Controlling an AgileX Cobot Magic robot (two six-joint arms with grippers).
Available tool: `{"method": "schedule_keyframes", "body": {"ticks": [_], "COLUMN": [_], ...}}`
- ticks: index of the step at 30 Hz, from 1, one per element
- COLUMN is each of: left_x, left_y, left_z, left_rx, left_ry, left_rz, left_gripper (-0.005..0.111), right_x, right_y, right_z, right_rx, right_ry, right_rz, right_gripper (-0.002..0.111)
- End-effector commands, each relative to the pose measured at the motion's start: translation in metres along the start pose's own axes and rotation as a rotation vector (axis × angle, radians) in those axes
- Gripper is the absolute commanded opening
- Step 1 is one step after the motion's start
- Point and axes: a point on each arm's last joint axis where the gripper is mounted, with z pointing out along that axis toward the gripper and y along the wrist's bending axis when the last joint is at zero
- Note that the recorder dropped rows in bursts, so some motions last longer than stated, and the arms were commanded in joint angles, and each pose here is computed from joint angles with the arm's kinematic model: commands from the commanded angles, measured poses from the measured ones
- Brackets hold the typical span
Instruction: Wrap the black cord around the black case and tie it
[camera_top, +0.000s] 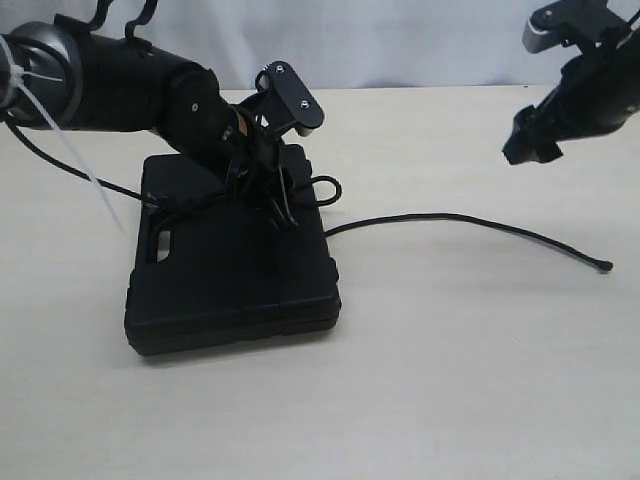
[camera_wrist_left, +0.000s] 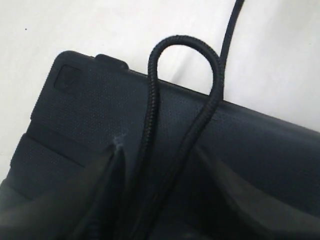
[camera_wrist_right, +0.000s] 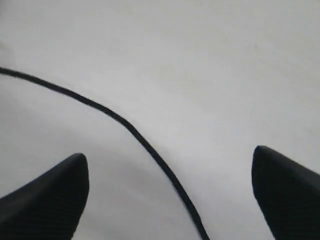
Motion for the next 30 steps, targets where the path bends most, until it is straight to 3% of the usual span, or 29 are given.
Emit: {"method": "schedule_keyframes", "body": {"ticks": [1, 5, 10, 13, 19, 26, 30], "left_x": [-0.002, 0.000, 0.000, 0.000, -0.001, -0.001, -0.001], "left_y": [-0.002, -0.004, -0.005, -0.005, -0.004, -0.004, -0.004], "left_z": [-0.001, 0.000, 0.002, 0.002, 0.002, 0.002, 0.002], "left_rx": [0.015, 0.030, 0.044, 0.044, 0.036, 0.032, 0.032], "left_ry": [-0.004, -0.002, -0.003, -0.003, -0.009, -0.011, -0.011], "left_rz": [-0.046, -0.081, -0.111, -0.110, -0.105, -0.099, -0.099], "left_gripper": [0.045, 0.045, 0.060, 0.065, 0.066, 0.066, 0.066], "right_x": [0.023, 0.043, 0.057, 0.059, 0.068, 0.078, 0.081], "right_y": [-0.014, -0.029, -0.041, -0.045, -0.043, -0.041, -0.041], "right_z": [0.010, 0.027, 0.051, 0.067, 0.098, 0.116, 0.118], "right_rx": [0.039, -0.026, -0.120, -0.100, -0.118, -0.146, -0.138], "right_ry": [0.197, 0.277, 0.268, 0.258, 0.286, 0.333, 0.356], "right_rz": [0.025, 0.088, 0.122, 0.124, 0.103, 0.082, 0.054], "right_gripper": [0.083, 0.082, 0.075, 0.074, 0.073, 0.052, 0.047]}}
